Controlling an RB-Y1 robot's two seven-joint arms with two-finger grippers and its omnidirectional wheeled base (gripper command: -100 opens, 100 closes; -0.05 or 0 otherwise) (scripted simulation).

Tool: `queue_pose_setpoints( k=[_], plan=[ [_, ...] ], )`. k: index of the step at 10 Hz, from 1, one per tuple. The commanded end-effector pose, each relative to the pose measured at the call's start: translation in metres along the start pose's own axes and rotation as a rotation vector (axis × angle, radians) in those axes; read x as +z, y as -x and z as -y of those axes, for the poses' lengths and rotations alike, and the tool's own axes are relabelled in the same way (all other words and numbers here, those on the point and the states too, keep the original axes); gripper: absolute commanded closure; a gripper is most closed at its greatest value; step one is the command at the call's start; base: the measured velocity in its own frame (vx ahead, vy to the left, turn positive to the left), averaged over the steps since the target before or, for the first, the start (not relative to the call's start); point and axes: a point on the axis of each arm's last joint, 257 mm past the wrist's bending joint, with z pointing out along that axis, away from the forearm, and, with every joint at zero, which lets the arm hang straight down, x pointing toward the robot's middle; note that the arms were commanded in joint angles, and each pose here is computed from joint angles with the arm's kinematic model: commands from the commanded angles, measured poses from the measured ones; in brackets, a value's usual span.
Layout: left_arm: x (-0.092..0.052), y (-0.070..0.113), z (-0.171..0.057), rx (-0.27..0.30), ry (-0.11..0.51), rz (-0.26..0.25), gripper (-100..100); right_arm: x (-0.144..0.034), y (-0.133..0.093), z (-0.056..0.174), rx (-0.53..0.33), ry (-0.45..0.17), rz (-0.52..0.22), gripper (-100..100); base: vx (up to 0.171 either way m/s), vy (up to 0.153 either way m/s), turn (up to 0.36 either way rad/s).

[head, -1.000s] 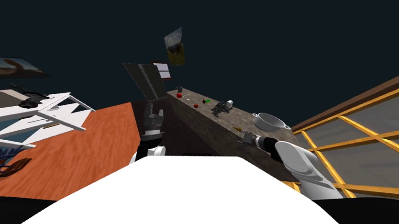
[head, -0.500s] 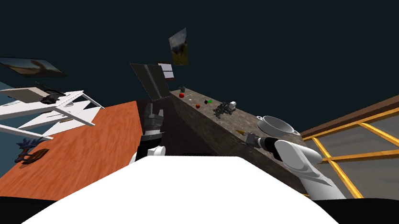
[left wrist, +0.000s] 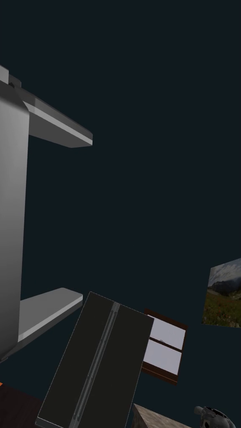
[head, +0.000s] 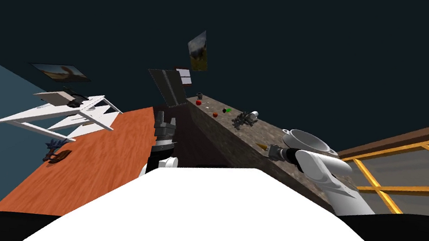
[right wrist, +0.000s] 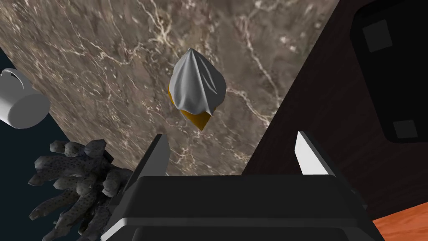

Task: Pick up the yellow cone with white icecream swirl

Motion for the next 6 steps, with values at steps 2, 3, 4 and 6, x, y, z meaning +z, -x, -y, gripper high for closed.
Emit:
queue_pose_setpoints(
  k=[2,3,4,6],
  plan=[
    [0.000,0.000,0.000,0.000,0.000,0.000,0,-0.002,-0.021,0.004,-0.015,0.002,-0.074,-100,0.044,-0.036,0.103],
    [0.000,0.000,0.000,0.000,0.000,0.000,0,-0.003,-0.026,0.005,-0.019,0.004,-0.091,-100,0.027,-0.021,0.087],
    [0.000,0.000,0.000,0.000,0.000,0.000,0,-0.002,-0.023,0.003,-0.016,0.003,-0.078,-100,0.012,-0.010,0.016],
    [0.000,0.000,0.000,0.000,0.000,0.000,0,0.006,-0.028,-0.003,-0.015,0.002,-0.080,-100,0.015,-0.002,0.009]
  ],
)
